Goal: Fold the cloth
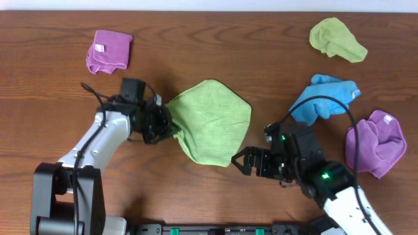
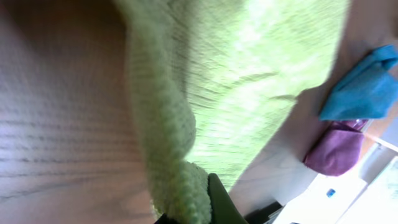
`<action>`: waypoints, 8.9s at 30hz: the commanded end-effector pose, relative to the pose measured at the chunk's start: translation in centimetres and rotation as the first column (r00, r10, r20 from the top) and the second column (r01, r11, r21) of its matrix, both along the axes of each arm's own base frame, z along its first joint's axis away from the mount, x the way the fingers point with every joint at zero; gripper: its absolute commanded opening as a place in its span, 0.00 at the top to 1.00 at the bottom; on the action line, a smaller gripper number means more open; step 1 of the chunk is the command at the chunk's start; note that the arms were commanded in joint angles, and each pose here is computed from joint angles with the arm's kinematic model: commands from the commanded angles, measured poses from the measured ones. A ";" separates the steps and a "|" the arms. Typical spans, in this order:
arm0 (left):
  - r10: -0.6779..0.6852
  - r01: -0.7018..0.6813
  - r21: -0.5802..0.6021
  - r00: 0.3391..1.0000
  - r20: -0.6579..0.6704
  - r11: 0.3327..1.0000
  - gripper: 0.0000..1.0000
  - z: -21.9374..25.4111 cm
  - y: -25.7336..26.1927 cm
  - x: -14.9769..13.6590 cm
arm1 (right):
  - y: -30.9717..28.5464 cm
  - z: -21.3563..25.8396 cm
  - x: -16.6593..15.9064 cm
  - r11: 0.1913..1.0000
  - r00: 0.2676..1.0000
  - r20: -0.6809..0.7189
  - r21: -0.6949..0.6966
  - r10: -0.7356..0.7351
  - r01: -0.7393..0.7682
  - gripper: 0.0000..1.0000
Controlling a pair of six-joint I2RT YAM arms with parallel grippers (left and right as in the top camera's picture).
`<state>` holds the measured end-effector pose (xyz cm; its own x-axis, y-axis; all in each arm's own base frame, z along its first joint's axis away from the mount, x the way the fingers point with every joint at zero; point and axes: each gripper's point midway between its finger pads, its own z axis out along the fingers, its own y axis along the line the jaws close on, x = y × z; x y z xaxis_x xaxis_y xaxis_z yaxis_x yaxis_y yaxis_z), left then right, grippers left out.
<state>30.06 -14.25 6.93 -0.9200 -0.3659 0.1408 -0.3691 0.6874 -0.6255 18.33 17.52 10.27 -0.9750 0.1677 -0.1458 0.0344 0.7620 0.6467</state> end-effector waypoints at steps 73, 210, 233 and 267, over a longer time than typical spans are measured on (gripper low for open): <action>0.109 -0.100 -0.045 0.869 0.482 0.994 0.94 17.7 7.6 12.1 | 19.4 -4.9 13.4 0.951 0.973 0.215 0.308 -0.088 0.018 0.21; 0.004 -0.028 -0.124 0.983 -0.184 0.992 0.05 -4.6 5.5 -11.6 | 1.7 1.9 6.3 0.887 0.958 -0.078 -0.363 0.275 -0.284 0.48; 0.004 -0.041 -0.157 0.973 -0.231 0.987 0.90 -6.6 3.6 -14.0 | 1.8 1.9 6.4 0.888 0.959 -0.073 -0.363 0.274 -0.281 0.47; -0.126 0.122 -0.052 0.988 -0.088 0.991 0.94 -2.0 5.5 -9.1 | 3.9 -10.7 3.9 0.968 0.975 -0.120 -0.149 0.184 -0.201 0.45</action>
